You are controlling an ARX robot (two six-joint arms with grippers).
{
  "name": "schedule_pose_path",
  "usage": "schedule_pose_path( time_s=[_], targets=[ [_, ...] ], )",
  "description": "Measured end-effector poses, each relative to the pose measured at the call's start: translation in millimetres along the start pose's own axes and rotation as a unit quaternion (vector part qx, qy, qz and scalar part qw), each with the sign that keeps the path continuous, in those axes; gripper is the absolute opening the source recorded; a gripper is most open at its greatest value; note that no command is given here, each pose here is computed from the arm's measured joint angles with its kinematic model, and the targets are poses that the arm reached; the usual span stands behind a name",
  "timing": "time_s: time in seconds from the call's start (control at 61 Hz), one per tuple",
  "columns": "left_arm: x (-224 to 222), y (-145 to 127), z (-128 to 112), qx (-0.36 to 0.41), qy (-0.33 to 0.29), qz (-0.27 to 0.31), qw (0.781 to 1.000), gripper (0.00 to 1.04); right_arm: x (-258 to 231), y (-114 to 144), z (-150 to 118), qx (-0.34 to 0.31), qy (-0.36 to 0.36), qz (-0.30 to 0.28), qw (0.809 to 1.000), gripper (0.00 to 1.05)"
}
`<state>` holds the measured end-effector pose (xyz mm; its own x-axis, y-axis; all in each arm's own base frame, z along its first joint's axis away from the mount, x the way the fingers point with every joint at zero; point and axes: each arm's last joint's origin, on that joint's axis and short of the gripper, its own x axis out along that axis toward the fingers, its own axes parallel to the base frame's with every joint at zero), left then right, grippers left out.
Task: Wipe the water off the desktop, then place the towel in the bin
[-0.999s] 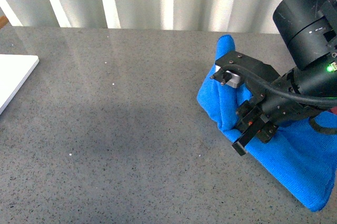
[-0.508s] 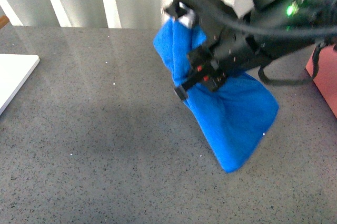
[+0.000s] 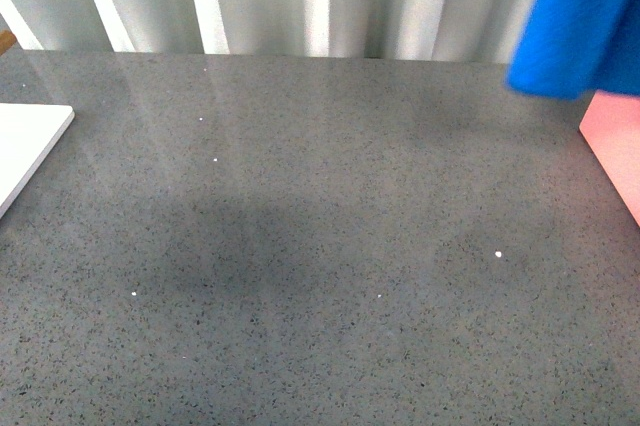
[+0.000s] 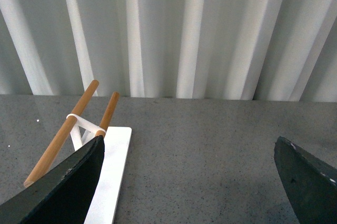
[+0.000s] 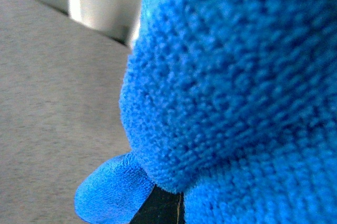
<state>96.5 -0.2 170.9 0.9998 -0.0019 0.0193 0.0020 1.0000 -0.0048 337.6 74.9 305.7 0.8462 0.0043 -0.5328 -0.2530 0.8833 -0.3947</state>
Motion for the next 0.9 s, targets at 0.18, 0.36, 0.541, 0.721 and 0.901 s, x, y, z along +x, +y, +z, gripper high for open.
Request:
schedule_pose_path(
  time_s=[0.18,0.36,0.541,0.721,0.901],
  targets=[
    [0,0,0,0.000,0.000,0.000,1.000,0.98,-42,-49,7,0.029,0.003,-0.096,0.995,0.04],
    [0,0,0,0.000,0.000,0.000,1.000,0.98,-58,-79,-19,0.051,0.088,-0.168,0.980,0.04],
    [0,0,0,0.000,0.000,0.000,1.000,0.98,-37,-85,-58,0.069,0.168,-0.160,0.970,0.04],
    [0,0,0,0.000,0.000,0.000,1.000,0.98,-18,-93,-81,0.114,0.225,-0.133,0.959,0.04],
    [0,0,0,0.000,0.000,0.000,1.000,0.98,-3,-99,-90,0.162,0.243,-0.109,0.950,0.04]
  ],
)
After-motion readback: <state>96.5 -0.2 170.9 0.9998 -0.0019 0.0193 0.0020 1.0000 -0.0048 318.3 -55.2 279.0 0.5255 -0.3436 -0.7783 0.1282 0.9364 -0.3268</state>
